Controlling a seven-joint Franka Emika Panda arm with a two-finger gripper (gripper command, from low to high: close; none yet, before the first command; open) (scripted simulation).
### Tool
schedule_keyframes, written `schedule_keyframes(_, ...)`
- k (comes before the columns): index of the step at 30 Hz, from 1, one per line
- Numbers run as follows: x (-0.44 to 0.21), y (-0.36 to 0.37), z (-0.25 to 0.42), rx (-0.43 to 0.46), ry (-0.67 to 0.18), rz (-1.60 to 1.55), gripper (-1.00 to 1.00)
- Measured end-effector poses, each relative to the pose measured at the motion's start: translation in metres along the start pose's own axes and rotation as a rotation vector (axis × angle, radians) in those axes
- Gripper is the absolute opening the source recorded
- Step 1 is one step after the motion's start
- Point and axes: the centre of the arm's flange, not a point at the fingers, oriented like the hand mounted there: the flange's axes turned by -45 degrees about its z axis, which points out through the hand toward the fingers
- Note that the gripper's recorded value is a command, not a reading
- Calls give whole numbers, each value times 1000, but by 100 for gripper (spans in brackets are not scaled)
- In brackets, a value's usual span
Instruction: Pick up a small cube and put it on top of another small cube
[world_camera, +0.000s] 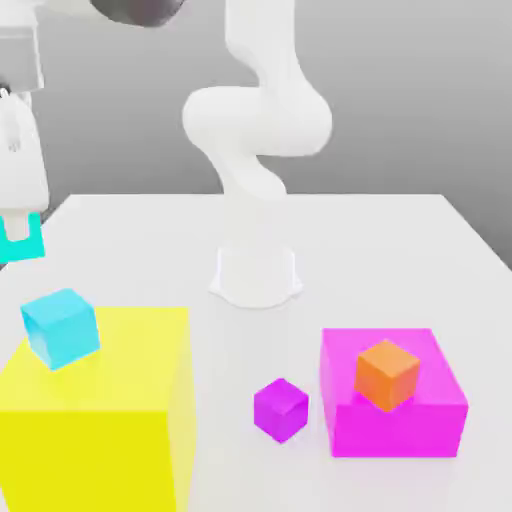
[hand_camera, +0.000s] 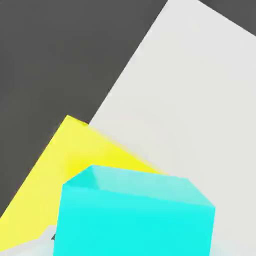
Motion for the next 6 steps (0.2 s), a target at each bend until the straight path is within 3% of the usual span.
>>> schedule_keyframes(1, -1, 0, 15, 1, -3, 3, -100)
schedule_keyframes(2, -2, 0, 29, 2, -4, 4, 100)
schedule_keyframes(6, -2, 0, 29, 2, -4, 4, 100)
